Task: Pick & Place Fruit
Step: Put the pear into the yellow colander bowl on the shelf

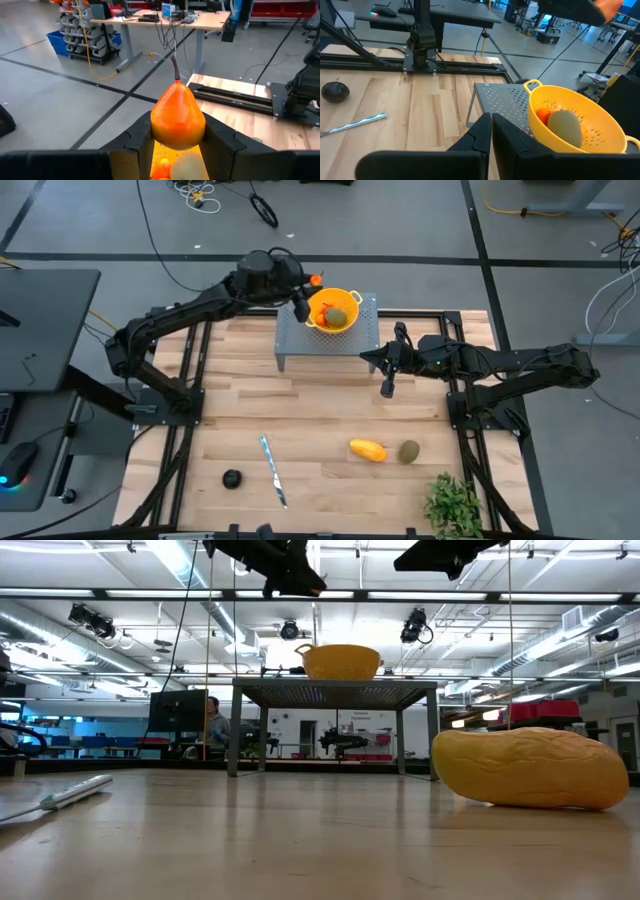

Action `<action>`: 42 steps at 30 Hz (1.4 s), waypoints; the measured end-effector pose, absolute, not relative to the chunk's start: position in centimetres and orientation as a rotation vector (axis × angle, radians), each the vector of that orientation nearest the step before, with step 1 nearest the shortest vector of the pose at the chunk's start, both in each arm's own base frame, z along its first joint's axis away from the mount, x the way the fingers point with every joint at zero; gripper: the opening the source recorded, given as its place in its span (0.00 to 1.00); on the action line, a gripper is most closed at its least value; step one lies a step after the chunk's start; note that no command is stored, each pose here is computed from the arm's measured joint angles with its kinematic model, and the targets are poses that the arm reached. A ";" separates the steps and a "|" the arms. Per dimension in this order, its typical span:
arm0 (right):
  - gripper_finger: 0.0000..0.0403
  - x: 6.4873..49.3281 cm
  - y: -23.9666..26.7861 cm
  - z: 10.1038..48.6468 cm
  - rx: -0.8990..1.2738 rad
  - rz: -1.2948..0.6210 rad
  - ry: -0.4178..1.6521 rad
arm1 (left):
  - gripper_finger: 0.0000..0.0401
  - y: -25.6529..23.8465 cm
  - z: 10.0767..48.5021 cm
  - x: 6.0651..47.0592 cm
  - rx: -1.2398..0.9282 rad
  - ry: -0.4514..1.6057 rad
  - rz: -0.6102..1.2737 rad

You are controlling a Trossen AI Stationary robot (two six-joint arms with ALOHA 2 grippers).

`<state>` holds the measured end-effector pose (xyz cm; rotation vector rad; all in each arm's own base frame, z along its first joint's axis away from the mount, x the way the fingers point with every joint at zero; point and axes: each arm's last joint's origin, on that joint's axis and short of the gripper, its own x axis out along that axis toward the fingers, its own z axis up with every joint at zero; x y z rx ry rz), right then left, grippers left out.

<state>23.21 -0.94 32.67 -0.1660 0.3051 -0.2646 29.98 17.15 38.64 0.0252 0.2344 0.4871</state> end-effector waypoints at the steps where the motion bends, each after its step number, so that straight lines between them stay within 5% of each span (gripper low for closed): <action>1: 0.06 23.2 -0.9 32.7 -0.166 -0.265 0.305 | 0.34 17.2 38.7 29.9 0.026 0.231 0.490; 21: 0.06 23.2 -1.1 32.6 -0.168 -0.287 0.312 | 0.34 19.3 33.5 32.8 -0.068 0.389 0.430; 42: 0.06 23.1 -1.2 32.4 -0.171 -0.286 0.334 | 0.35 19.3 33.2 32.6 -0.078 0.388 0.426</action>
